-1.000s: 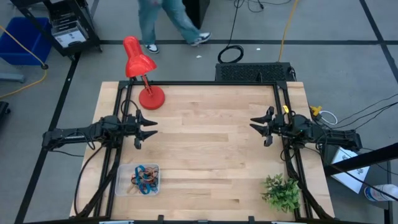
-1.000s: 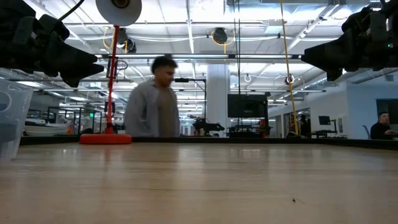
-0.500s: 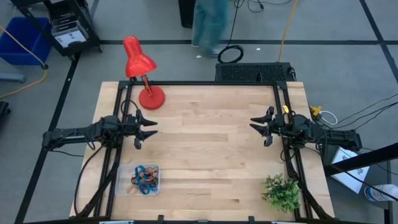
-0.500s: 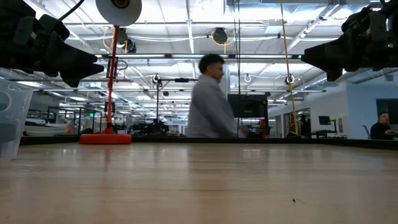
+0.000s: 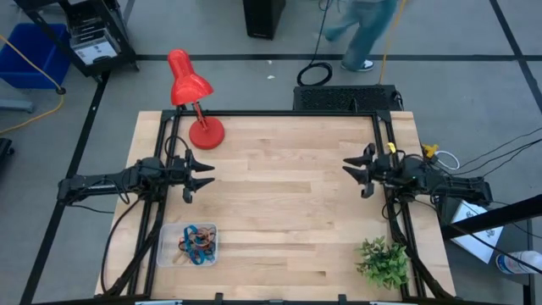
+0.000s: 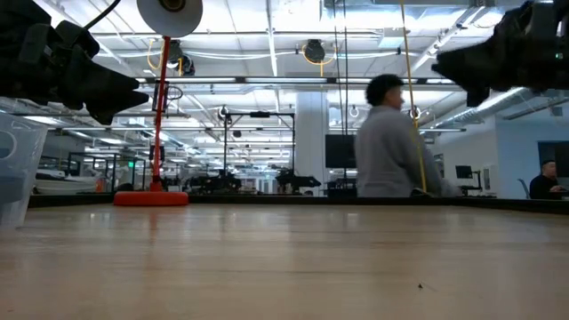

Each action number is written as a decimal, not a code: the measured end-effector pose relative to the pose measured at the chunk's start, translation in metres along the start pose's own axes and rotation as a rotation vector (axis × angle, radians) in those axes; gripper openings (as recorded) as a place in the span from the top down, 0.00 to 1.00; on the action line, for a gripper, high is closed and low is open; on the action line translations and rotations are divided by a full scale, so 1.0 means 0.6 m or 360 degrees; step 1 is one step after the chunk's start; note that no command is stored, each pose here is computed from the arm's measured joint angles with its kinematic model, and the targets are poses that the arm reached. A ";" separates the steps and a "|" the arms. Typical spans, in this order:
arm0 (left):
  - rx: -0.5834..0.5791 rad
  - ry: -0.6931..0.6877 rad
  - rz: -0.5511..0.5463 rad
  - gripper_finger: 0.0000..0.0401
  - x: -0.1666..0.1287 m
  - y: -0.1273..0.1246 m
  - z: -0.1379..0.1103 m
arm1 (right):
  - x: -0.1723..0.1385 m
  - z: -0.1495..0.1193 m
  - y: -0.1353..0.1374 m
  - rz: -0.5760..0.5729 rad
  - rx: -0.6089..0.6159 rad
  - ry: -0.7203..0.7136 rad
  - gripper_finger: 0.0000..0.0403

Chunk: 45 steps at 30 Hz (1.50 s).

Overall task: Pick and place rubber bands into bin
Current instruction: Return to Home Position

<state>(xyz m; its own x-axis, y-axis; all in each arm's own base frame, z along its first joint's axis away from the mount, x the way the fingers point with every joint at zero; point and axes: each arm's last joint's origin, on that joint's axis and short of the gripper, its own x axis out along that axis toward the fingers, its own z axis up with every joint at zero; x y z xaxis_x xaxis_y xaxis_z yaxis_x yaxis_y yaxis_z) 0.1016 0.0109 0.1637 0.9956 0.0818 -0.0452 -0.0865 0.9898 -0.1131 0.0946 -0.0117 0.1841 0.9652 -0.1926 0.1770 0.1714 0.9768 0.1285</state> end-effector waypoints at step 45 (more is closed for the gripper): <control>0.0000 0.0000 0.0001 0.50 0.000 0.000 0.000 | 0.000 0.009 0.001 0.0012 0.0062 -0.0093 0.72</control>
<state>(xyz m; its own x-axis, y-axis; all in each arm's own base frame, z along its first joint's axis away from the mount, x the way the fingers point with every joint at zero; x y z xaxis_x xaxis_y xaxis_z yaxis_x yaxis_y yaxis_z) 0.1016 0.0109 0.1637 0.9956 0.0822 -0.0452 -0.0868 0.9898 -0.1132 0.0936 -0.0116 0.1898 0.9531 -0.1915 0.2346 0.1552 0.9741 0.1647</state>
